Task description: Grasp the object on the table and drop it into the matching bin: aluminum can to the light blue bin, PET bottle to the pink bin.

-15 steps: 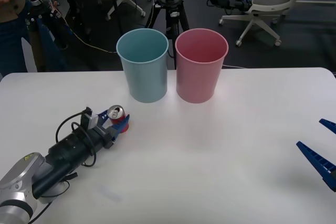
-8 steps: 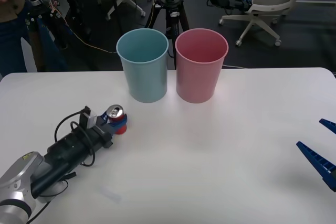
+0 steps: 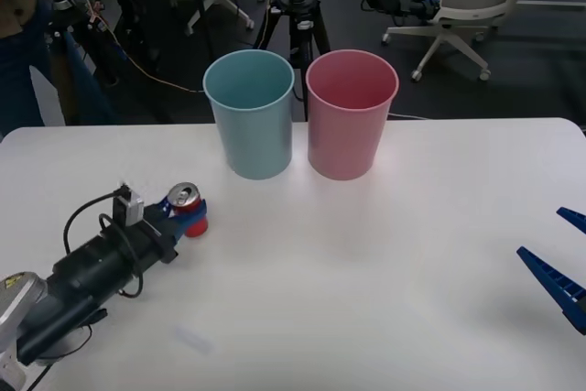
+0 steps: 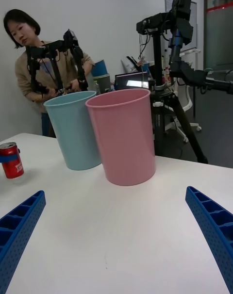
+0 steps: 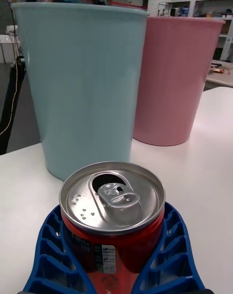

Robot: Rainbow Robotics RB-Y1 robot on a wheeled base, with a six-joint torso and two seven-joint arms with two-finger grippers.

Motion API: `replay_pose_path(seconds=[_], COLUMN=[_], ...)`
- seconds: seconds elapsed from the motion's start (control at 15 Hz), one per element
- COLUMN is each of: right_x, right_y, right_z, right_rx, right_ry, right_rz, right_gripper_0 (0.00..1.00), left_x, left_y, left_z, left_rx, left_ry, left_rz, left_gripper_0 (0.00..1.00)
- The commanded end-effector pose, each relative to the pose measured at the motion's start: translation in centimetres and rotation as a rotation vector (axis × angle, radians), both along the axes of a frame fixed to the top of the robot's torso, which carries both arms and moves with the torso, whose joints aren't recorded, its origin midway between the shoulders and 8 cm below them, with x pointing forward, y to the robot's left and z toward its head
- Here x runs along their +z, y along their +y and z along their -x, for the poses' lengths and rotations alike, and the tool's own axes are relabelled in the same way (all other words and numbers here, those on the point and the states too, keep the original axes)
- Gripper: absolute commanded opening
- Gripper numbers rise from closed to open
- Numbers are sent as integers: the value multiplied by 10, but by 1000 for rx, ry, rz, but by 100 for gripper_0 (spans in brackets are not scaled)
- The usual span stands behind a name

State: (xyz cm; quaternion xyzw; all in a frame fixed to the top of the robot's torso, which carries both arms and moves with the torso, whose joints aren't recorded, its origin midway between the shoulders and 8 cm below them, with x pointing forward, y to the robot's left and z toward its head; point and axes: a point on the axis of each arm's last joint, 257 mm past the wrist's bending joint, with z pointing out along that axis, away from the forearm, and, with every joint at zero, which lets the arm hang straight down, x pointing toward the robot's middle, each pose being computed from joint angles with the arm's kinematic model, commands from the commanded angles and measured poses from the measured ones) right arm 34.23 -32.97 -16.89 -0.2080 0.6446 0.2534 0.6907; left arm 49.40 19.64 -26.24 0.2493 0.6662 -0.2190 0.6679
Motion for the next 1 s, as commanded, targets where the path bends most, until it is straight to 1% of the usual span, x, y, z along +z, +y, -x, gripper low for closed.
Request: replay_pose_path(seconds=[0.07, 0.2, 0.27, 0.33, 0.4, 0.47, 0.6, 0.67, 0.8, 0.93, 1.0], right_x=[0, 0, 0, 0, 0, 0, 0, 0, 0, 0, 0], right_y=[0, 0, 0, 0, 0, 0, 0, 0, 0, 0, 0], right_z=[0, 0, 0, 0, 0, 0, 0, 0, 0, 0, 0], right_rx=[0, 0, 0, 0, 0, 0, 0, 0, 0, 0, 0], right_ry=[0, 0, 0, 0, 0, 0, 0, 0, 0, 0, 0], right_rz=[0, 0, 0, 0, 0, 0, 0, 0, 0, 0, 0], right_gripper_0=[100, 100, 100, 100, 100, 100, 100, 100, 100, 100, 100], left_x=[24, 46, 63, 73, 85, 95, 119, 127, 147, 164, 173], left_y=[2, 7, 8, 9, 9, 10, 19, 21, 26, 30, 30], left_z=[21, 35, 43, 50, 57, 58, 56, 56, 57, 58, 58], left_rx=[2, 20, 23, 18, 5, -5, -7, -13, -23, -44, -45], left_ry=[-2, -13, -24, -22, -9, -13, -53, -64, -82, -89, -102], left_rz=[14, 15, 14, 18, 39, 44, 14, -1, -12, -38, -54], left_gripper_0=[0, 0, 0, 0, 0, 0, 0, 0, 0, 0, 0])
